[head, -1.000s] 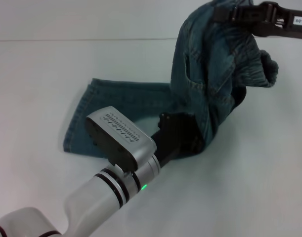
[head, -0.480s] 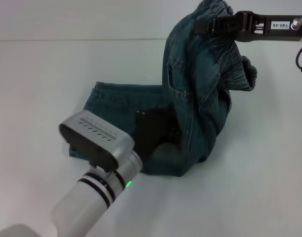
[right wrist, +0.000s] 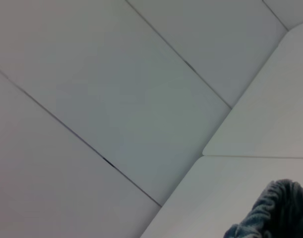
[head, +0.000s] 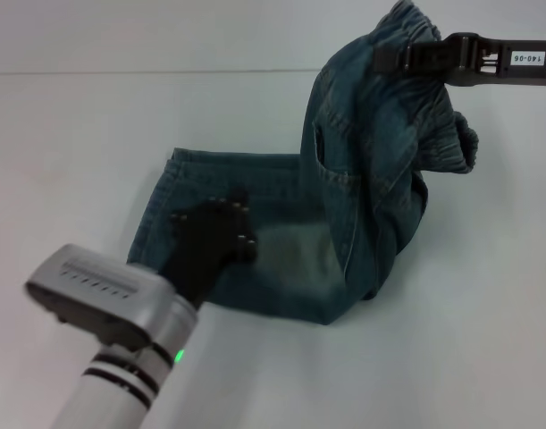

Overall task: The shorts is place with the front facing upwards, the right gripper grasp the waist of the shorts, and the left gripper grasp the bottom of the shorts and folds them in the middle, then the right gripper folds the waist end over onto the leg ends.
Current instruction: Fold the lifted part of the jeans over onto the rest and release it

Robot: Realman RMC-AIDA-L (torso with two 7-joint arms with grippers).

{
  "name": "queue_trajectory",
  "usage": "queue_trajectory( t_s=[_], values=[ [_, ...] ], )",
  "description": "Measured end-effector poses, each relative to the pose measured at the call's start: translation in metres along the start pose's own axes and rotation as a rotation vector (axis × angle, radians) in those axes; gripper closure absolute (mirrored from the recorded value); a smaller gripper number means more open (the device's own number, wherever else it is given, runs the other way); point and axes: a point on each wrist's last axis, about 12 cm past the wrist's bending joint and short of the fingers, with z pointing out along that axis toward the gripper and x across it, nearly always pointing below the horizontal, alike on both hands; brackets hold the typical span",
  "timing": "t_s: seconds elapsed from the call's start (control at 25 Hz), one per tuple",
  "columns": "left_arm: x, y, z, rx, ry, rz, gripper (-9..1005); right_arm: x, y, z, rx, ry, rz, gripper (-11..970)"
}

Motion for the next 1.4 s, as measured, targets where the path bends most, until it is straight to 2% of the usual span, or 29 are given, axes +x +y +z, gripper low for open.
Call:
queue_trajectory(
  t_s=[0.24,0.48,0.72,0.84,0.96,1.4],
  values=[
    [-0.002,0.026,-0.029,-0.255,-0.089,0.008,995,0.003,0.005,0.016,-0.016,0.069,-0.022,830],
    [0.000,0.046,-0.046,-0.392,-0.114,0.021,996,0.003,0.012,0.052,-0.014,0.155,-0.070,828],
    [0.000,0.047,-0.047,-0.402,-0.115,0.020,996,0.007,0.021,0.101,0.032,0.285,-0.160,822],
    [-0.001,0.047,-0.045,-0.399,-0.120,0.018,995,0.009,0.024,0.116,0.050,0.322,-0.180,819],
    [-0.002,0.047,-0.043,-0.394,-0.125,0.015,995,0.010,0.027,0.122,0.046,0.338,-0.190,816],
    [-0.004,0.044,-0.038,-0.362,-0.126,0.024,994,0.008,0.032,0.128,0.053,0.364,-0.229,605]
  ],
)
